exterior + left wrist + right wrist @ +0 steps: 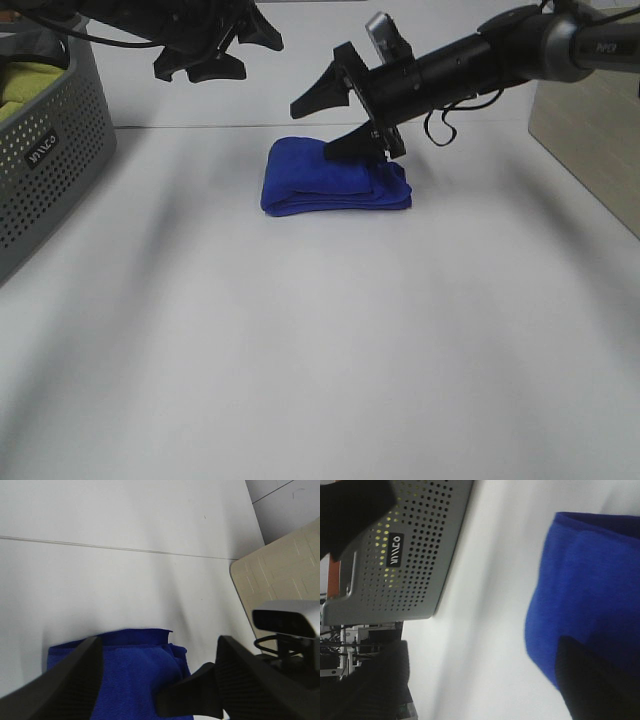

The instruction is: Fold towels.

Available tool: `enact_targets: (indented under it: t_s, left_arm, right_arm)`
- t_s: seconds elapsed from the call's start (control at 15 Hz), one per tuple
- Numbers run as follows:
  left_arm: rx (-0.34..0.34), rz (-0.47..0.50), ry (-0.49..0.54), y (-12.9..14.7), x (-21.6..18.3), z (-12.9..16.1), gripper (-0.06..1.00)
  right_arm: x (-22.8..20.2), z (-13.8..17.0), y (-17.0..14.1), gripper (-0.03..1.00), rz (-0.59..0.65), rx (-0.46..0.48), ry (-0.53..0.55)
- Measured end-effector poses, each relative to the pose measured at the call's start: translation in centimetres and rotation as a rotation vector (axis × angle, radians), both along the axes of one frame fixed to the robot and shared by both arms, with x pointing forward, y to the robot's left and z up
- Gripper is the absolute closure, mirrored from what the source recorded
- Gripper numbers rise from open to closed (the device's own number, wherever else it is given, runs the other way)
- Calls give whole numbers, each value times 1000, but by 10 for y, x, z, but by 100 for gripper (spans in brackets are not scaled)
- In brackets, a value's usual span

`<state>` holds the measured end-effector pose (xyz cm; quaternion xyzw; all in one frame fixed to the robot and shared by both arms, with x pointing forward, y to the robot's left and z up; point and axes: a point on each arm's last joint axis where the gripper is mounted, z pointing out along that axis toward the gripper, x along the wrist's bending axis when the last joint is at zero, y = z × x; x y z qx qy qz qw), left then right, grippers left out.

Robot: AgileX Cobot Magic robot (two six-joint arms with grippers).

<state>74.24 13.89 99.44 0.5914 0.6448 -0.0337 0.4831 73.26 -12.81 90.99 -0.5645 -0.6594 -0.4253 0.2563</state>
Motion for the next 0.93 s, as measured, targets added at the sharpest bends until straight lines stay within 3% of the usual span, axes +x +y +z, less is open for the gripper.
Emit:
enact_targets:
  t_s: [0.2,0.53,0.8,0.93]
  left_arm:
    - [2,-14,10,-1,-1,-1,32]
    - [35,-54,26,-1,-4,-3,32]
    - [147,-149,2,3,-18,21,32]
    - [219,-185,-30,8,-30,47,32]
  right_arm:
    - [6,-35,-19,21,-40,-7,60]
    - [8,-39,-30,21,-44,6,82]
    - [0,12,-29,21,32,9,9]
    - [-7,55,-32,21,52,-29,-37]
